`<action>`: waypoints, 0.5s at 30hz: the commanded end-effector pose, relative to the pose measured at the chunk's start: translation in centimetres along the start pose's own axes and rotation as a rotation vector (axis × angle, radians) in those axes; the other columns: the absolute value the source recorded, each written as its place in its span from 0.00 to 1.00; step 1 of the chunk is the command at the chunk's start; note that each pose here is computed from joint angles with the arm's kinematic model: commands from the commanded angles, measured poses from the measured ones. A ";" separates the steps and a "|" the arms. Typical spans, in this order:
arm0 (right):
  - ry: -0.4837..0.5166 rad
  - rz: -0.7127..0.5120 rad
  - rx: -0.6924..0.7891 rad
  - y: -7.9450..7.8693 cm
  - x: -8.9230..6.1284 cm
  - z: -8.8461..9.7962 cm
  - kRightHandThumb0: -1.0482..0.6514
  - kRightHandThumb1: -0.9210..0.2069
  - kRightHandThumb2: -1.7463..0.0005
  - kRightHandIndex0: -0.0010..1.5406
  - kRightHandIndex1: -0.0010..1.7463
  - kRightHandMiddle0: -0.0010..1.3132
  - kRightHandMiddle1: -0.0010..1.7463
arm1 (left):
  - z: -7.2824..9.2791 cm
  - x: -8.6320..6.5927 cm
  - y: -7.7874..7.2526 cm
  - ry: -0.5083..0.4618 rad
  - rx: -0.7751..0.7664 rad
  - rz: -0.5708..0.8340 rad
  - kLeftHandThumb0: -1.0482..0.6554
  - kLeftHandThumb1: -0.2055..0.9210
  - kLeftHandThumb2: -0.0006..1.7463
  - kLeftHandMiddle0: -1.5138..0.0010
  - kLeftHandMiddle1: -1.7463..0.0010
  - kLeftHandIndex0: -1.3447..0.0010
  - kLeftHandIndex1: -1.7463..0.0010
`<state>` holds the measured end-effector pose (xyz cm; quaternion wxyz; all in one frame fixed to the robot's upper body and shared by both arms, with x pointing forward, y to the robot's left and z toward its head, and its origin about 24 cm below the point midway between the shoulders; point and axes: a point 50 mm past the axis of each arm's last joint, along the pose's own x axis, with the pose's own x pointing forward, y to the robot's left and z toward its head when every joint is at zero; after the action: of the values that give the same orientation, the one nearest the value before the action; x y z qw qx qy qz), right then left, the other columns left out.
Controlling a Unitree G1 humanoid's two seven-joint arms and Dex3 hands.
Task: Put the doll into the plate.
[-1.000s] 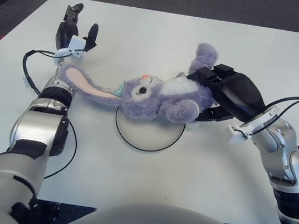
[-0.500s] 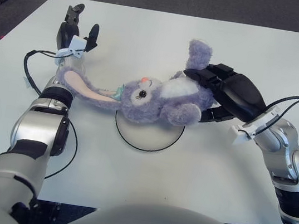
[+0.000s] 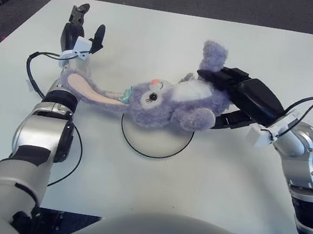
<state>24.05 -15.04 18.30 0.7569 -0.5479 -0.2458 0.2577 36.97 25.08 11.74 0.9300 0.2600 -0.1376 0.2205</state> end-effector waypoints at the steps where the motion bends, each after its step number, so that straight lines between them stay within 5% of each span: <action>1: -0.010 -0.009 -0.009 -1.4 -0.7 0.0 0.18 0.00 0.95 0.03 0.00 0.11 0.00 | 0.5 0.4 -0.1 -0.004 -0.006 0.008 0.28 1.00 0.36 0.65 0.99 0.81 0.65; 15: 0.016 -0.006 0.060 -3.9 -3.0 -2.1 0.13 0.00 0.94 0.02 0.00 0.08 0.00 | 0.6 0.3 -0.4 0.001 -0.010 0.001 0.28 1.00 0.36 0.65 0.99 0.81 0.65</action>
<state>23.64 -17.88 20.40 0.7707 -0.5260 -0.2455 0.2629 37.04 24.75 11.62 0.9316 0.2570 -0.1365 0.2177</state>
